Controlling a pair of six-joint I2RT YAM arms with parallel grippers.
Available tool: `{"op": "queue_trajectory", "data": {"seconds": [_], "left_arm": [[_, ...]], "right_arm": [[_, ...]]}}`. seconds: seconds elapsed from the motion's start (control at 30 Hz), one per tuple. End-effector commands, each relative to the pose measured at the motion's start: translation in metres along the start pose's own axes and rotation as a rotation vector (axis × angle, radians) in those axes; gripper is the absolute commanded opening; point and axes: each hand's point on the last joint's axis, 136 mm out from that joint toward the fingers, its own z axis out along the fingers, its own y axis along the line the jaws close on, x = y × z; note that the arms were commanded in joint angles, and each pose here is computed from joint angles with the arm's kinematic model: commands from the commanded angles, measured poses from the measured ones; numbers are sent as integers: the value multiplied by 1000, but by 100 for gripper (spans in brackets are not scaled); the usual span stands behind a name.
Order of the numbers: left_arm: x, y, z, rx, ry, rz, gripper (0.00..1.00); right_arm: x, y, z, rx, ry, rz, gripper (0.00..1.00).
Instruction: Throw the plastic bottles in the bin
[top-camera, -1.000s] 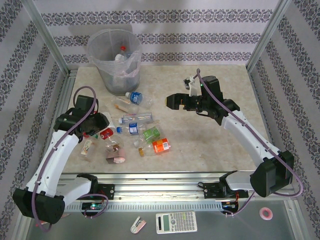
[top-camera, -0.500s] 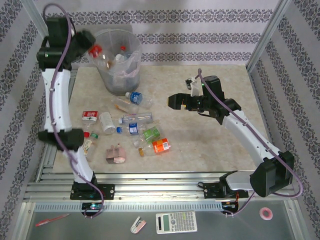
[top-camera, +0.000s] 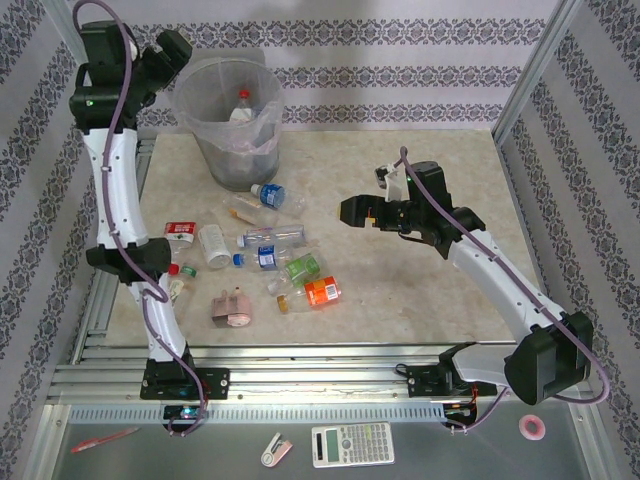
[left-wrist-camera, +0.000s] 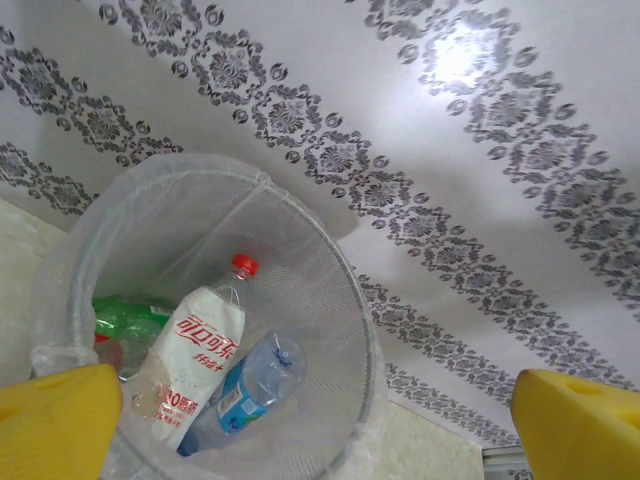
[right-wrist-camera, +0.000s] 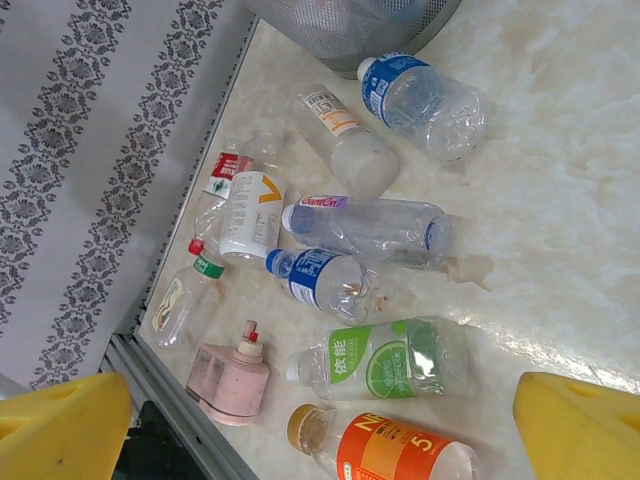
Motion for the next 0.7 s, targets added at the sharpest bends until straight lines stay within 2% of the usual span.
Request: {"op": "queue_trajectory", "data": {"seconds": [0.0,0.27,0.67], "left_arm": [[-16,-30,-69,67,-69,99,100],[3,-59,-116,159,-62,246,100],[48,-68,-169,290,-52,356,100]], "right_arm": [[-6,5,-1,-4,-16,-10,98],[0,-6,15,47,49,68,98],[45,-36,34,159,131,343,98]]}}
